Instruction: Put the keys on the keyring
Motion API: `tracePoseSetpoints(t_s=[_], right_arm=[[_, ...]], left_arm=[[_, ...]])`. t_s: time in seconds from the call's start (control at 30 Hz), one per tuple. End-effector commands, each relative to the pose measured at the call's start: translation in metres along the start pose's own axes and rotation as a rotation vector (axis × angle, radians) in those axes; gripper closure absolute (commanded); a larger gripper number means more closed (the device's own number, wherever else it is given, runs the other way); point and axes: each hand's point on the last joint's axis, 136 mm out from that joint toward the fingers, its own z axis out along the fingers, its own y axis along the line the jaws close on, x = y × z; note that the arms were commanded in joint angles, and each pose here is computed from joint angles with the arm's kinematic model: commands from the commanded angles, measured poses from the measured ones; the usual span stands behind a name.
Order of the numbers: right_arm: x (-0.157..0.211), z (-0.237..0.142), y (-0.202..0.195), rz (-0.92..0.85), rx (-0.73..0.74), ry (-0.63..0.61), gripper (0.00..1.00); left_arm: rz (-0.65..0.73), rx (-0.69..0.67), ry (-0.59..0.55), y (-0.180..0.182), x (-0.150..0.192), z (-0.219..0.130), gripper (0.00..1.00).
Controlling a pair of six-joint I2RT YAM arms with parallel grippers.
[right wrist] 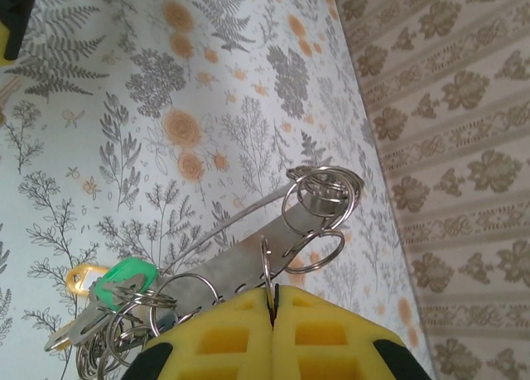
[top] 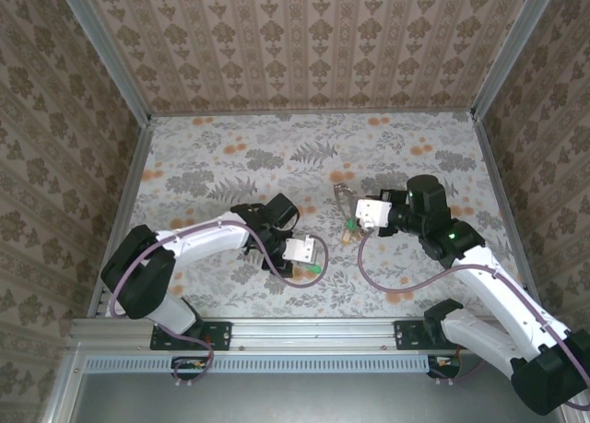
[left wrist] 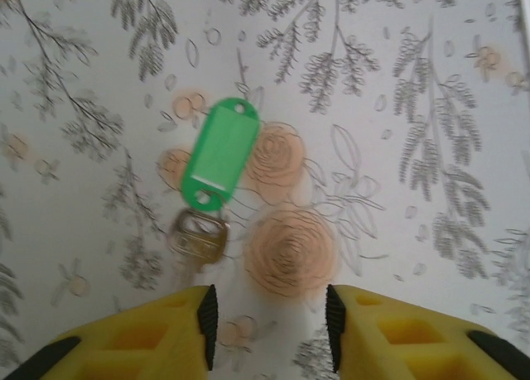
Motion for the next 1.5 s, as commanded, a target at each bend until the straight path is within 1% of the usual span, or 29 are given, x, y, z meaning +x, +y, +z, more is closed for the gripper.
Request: tracePoseSetpoints(t_s=[0.0,0.07,0.13,0.2,0.3,0.43,0.53,0.6,0.67,0.73,1.03,1.1,1.13,1.33,1.37,1.4,1.47], right_arm=[[0.005,-0.006,-0.017,0.07,0.086,0.025,1.0],[0.007,-0.006,-0.021,0.093,0.101,0.031,1.0],[0.009,-0.006,-0.023,0.11,0.105,0.034,1.0],[0.011,-0.006,-0.025,0.123,0.108,0.042,1.0],[0.011,-0.007,-0.027,0.134,0.113,0.041,1.0],[0.01,-0.007,-0.028,0.138,0.113,0.034,1.0],[0.01,-0.008,-0.028,0.142,0.111,0.033,1.0],[0.01,-0.009,-0.028,0.144,0.111,0.03,1.0],[0.009,-0.009,-0.028,0.143,0.112,0.026,1.0],[0.008,-0.01,-0.027,0.143,0.109,0.022,1.0],[0.006,-0.011,-0.024,0.142,0.099,0.006,1.0],[0.005,-0.011,-0.024,0.141,0.098,0.002,1.0],[0.004,-0.012,-0.024,0.141,0.097,-0.001,1.0],[0.004,-0.011,-0.021,0.146,0.088,-0.005,1.0],[0.004,-0.011,-0.02,0.148,0.085,-0.006,1.0],[0.004,-0.011,-0.021,0.15,0.085,-0.009,1.0],[0.004,-0.01,-0.019,0.154,0.08,-0.011,1.0]], left_arm=[[0.13,-0.095,0.011,0.015,-0.003,0.009,0.61],[0.202,-0.112,0.009,0.015,-0.007,0.014,0.61],[0.29,-0.129,0.044,0.012,-0.005,0.022,0.6],[0.312,-0.154,0.074,0.016,-0.002,0.028,0.6],[0.317,-0.168,0.089,0.021,0.0,0.032,0.6],[0.3,-0.173,0.116,0.026,0.004,0.038,0.6],[0.286,-0.16,0.116,0.025,0.005,0.043,0.62],[0.276,-0.153,0.115,0.024,0.006,0.046,0.69],[0.264,-0.143,0.123,0.023,0.008,0.048,0.79],[0.256,-0.135,0.125,0.023,0.008,0.049,0.85],[0.248,-0.137,0.132,0.025,0.009,0.046,0.89],[0.239,-0.145,0.122,0.028,0.007,0.043,0.92],[0.232,-0.148,0.115,0.029,0.005,0.042,0.95],[0.178,-0.153,0.056,0.032,-0.002,0.027,0.96],[0.164,-0.154,0.046,0.033,-0.002,0.025,0.97],[0.151,-0.156,0.033,0.034,-0.003,0.023,1.0],[0.12,-0.167,0.011,0.038,-0.004,0.019,1.0]])
